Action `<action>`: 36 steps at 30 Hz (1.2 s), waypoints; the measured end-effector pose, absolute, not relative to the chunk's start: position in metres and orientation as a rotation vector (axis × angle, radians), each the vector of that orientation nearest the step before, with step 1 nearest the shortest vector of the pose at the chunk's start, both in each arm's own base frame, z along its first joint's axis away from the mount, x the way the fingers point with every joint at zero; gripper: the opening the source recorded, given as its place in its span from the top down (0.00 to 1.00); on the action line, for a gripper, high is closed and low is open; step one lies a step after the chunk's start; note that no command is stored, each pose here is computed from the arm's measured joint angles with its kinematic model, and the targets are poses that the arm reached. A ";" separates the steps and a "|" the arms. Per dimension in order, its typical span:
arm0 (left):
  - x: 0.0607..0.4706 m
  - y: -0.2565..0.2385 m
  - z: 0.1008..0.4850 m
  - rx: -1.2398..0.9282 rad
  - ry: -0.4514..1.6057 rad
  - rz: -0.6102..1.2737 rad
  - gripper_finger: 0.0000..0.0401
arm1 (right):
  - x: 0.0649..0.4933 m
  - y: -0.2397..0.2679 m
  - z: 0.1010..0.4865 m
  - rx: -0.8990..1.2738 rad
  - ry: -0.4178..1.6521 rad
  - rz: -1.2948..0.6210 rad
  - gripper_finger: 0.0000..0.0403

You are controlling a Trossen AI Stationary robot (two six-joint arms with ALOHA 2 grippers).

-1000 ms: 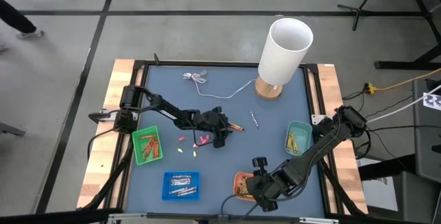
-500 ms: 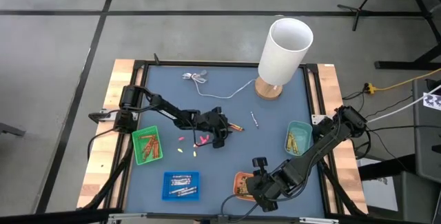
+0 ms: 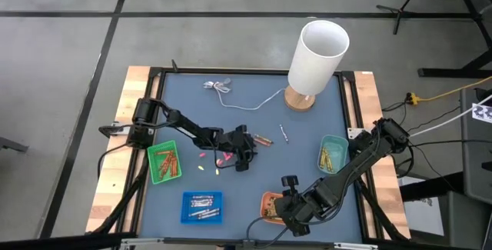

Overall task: Sort crayons
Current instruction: Put the orange crayon into the green bin

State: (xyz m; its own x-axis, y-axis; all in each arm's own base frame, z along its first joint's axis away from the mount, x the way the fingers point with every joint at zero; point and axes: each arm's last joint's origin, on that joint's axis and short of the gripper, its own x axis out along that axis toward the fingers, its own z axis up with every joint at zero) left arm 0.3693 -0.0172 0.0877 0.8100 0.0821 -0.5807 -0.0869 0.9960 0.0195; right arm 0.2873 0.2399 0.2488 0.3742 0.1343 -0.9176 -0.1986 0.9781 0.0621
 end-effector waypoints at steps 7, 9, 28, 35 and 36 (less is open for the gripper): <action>0.372 -0.011 0.092 -0.015 0.565 0.113 0.66 | 0.287 0.240 0.249 -0.062 1.167 0.212 0.68; 0.373 -0.007 0.093 -0.018 0.552 0.126 0.66 | 0.287 0.240 0.249 -0.063 1.167 0.213 0.68; 0.367 0.009 0.085 -0.033 0.661 0.157 0.66 | 0.287 0.240 0.249 -0.063 1.167 0.213 0.68; 0.367 0.009 0.085 -0.039 0.667 0.141 0.69 | 0.287 0.240 0.249 -0.063 1.167 0.213 0.68; 0.367 0.009 0.085 -0.041 0.668 0.133 0.71 | 0.287 0.240 0.249 -0.063 1.167 0.213 0.68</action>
State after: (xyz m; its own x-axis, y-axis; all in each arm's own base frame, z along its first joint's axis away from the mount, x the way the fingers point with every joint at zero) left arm 0.3672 0.0085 0.0849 0.7770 0.1099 -0.6199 -0.1364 0.9906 0.0048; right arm 0.2873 0.2399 0.2488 0.3749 0.1334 -0.9174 -0.1989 0.9781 0.0609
